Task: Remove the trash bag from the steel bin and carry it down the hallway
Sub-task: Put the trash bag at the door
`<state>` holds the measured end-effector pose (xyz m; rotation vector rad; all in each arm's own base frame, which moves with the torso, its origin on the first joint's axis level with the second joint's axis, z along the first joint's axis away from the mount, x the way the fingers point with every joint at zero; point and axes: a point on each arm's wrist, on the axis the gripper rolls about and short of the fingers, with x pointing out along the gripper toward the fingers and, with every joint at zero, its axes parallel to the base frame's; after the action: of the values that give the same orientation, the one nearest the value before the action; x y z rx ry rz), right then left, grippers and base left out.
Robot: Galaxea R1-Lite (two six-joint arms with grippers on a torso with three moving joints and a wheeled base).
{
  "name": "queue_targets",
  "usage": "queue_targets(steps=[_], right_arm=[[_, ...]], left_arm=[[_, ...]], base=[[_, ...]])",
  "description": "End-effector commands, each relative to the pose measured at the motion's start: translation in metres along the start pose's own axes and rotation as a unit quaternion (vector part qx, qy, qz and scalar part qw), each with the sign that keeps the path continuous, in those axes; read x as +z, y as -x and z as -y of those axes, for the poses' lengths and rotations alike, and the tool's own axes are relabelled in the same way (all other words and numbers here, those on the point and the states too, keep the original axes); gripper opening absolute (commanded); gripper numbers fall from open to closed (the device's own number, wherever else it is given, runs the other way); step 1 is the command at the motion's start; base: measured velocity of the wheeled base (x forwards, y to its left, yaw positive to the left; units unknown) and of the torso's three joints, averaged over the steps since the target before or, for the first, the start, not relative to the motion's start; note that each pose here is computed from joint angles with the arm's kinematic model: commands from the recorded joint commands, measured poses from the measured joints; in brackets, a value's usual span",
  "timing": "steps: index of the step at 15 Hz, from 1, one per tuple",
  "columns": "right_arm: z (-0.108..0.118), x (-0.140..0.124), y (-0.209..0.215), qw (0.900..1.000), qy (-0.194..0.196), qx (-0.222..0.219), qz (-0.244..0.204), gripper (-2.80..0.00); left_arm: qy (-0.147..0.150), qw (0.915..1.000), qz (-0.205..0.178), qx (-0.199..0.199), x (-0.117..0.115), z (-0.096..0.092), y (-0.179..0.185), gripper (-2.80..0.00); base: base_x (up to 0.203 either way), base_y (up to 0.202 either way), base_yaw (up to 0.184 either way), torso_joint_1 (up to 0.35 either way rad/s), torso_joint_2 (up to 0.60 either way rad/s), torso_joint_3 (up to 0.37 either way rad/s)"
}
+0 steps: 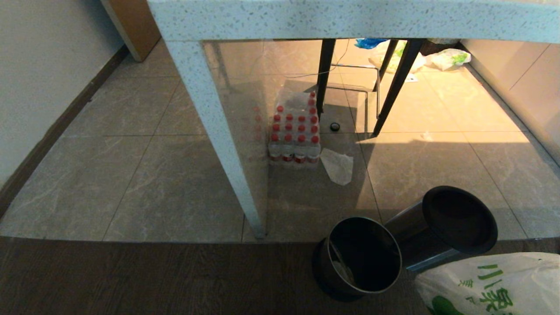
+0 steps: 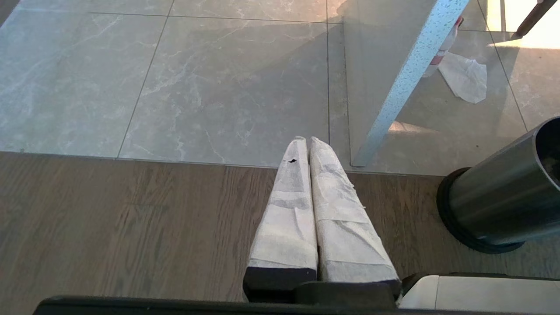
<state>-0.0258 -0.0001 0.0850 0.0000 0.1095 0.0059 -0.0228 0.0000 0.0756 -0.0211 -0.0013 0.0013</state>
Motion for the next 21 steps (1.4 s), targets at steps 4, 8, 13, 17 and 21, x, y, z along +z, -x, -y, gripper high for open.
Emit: queue_targets(steps=[4, 8, 13, 17, 21], right_arm=[[0.0003, -0.0093, -0.0054, 0.997, 0.007, -0.007, 0.071, -2.80], [-0.0003, -0.0092, -0.0067, 0.996, 0.032, 0.004, 0.088, -2.80], [-0.0003, -0.0093, -0.0067, 0.996, 0.033, 0.003, 0.087, -2.80], [-0.0002, -0.0092, -0.0067, 0.996, 0.027, 0.002, 0.088, -2.80], [-0.0002, -0.0092, -0.0067, 0.996, 0.027, 0.001, 0.088, -2.80]], left_arm=[[0.000, 1.0000, 0.000, 0.000, -0.0001, 0.0000, 0.0000, -2.80], [0.000, 1.0000, 0.000, 0.000, -0.0003, 0.0000, -0.0001, -2.80], [0.000, 1.0000, 0.000, 0.000, -0.0001, 0.0000, 0.0000, -2.80], [0.000, 1.0000, -0.001, 0.000, -0.0004, 0.0000, -0.0001, -2.80], [0.000, 1.0000, -0.001, 0.000, -0.0004, 0.0000, -0.0001, -2.80]], base=[[0.000, 0.000, 0.000, 0.000, 0.00, 0.000], [0.000, 0.000, 0.000, 0.000, 0.00, 0.000], [0.000, 0.000, 0.000, 0.000, 0.00, 0.000], [0.000, 0.000, 0.000, 0.000, 0.00, 0.000], [0.000, 0.000, 0.000, 0.000, 0.00, 0.000]])
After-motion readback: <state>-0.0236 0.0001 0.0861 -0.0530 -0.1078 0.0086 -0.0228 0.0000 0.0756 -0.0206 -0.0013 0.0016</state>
